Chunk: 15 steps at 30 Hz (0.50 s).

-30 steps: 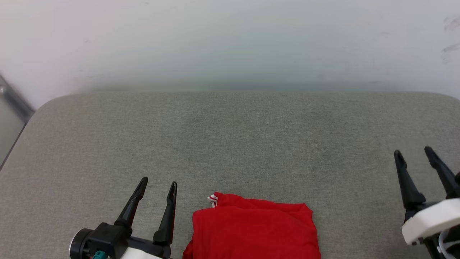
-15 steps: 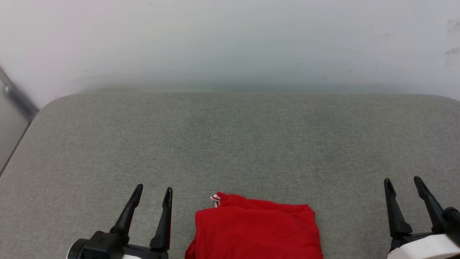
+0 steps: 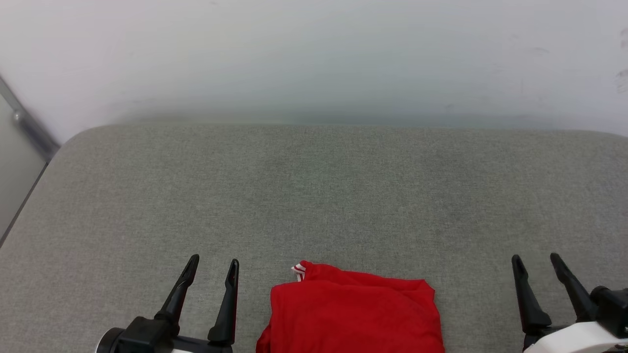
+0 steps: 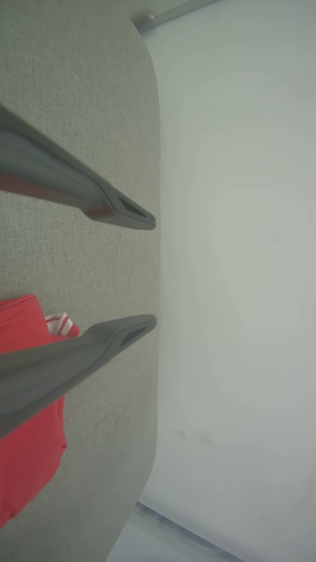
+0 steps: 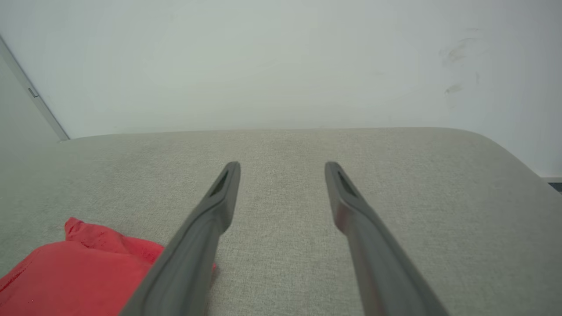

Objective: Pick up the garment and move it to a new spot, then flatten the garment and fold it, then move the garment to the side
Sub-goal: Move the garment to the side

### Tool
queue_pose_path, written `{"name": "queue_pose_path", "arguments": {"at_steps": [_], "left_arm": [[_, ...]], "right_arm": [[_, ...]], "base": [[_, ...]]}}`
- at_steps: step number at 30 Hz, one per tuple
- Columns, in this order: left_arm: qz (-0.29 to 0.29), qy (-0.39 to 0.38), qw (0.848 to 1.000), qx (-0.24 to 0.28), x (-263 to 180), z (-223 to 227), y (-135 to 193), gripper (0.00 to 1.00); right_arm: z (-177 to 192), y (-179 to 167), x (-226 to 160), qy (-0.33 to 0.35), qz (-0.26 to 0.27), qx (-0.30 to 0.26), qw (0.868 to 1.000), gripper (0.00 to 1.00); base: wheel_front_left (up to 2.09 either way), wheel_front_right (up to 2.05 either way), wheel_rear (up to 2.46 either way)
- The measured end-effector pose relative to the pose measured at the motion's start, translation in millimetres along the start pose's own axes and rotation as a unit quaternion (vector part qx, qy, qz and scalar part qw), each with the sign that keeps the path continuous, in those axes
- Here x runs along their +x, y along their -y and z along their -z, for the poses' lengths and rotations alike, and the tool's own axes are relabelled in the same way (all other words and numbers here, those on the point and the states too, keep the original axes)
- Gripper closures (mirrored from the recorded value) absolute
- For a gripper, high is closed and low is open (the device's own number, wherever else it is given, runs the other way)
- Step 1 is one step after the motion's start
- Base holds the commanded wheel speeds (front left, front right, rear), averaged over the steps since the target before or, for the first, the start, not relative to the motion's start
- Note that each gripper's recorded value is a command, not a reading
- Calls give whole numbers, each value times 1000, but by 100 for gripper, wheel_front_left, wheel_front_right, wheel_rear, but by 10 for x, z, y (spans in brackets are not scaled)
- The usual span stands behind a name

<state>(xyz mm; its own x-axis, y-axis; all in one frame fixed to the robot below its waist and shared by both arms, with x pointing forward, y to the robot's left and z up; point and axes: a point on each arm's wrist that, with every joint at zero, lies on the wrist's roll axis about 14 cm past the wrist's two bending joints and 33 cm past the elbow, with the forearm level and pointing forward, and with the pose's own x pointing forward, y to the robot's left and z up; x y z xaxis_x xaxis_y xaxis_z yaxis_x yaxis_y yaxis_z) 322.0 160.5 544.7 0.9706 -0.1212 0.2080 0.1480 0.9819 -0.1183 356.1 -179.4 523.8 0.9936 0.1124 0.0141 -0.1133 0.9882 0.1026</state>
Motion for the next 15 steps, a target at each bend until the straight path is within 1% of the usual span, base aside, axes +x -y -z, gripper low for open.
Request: {"name": "queue_pose_path", "arguments": {"at_steps": [2,4,7,9,11,12,15], "left_arm": [[-1,-5,1000,0,-8,26,-10,0],[-2,-9,1000,0,-16,51,-16,0],[-4,-12,1000,-1,-19,73,-28,0],[-1,-16,1000,-1,-13,94,-15,0],[1,-17,1000,-1,4,104,-7,0],[2,-16,1000,-1,21,98,-4,0],[4,-17,1000,-2,54,104,8,0]], "right_arm": [[78,-33,2,-24,-9,-1,1000,0],[188,-115,0,-61,-24,13,998,0],[386,-286,-49,-137,-60,18,989,0],[530,-365,-103,-200,-84,12,976,0],[646,-434,-163,-257,-105,5,961,0],[687,-466,-185,-281,-111,12,953,0],[845,-576,-255,-355,-127,26,926,0]], "base": [[0,0,0],[0,0,0],[0,0,0],[0,0,0],[0,0,0],[0,0,0],[0,0,0]]}}
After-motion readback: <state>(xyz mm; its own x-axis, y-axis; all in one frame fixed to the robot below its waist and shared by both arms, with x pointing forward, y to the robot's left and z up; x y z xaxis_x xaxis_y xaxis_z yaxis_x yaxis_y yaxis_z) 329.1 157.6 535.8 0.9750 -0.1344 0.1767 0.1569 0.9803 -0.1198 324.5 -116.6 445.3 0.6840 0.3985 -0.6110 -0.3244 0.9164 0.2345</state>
